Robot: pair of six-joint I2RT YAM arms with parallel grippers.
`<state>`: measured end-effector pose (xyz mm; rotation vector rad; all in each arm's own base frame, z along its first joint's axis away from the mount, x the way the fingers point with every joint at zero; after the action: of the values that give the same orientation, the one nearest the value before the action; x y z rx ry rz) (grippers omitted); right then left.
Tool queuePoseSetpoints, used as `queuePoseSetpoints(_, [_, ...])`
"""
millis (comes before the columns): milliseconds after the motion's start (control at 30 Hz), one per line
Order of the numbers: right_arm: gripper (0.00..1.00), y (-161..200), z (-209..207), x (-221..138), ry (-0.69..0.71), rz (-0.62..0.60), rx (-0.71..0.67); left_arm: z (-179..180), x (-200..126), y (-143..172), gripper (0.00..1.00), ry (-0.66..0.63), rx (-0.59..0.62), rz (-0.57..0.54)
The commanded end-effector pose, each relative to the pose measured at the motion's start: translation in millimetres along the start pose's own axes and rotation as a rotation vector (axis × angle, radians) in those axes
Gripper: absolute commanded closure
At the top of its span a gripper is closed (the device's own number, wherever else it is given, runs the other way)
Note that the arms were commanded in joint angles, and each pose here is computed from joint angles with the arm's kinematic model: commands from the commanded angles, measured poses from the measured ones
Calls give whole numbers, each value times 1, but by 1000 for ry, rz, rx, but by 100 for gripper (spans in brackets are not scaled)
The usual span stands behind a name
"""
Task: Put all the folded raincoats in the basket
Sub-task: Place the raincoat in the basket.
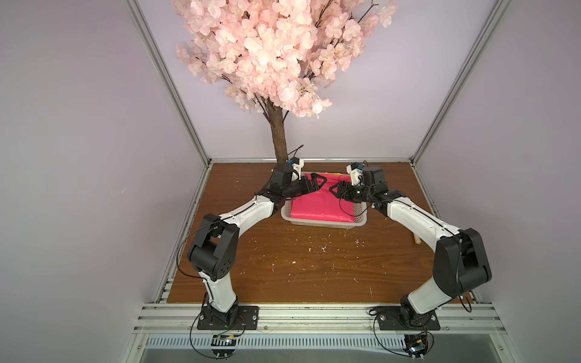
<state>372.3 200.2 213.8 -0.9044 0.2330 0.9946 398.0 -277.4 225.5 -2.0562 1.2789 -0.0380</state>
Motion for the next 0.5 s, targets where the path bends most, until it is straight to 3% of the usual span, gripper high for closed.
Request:
queuePoseSetpoints(0, [35,34,-10,6,-9,68,24,24,2,43,0,-35,-45,82])
queuePoseSetpoints(133, [35,65,-35,20,17,127,75,49,-3,71,0,-76,-73,98])
queuePoseSetpoints(267, [35,69,-39,23,25,144,70,61,-4,80,0,-105,-76,99])
queuePoseSetpoints(467, [34,30,-8,2,3,62,-18,23,-4,33,0,-87,30,33])
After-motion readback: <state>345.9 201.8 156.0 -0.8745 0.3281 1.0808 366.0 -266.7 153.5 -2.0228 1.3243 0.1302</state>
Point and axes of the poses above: each gripper's point midway between its finger pads, its own x axis out along the fingers, its own z axis along the line the jaws close on, y = z × x, the point moved 5 cm from there along -x, back along the fingers, and after that the axes turned 1 degree about x, right-handed, at the moved point
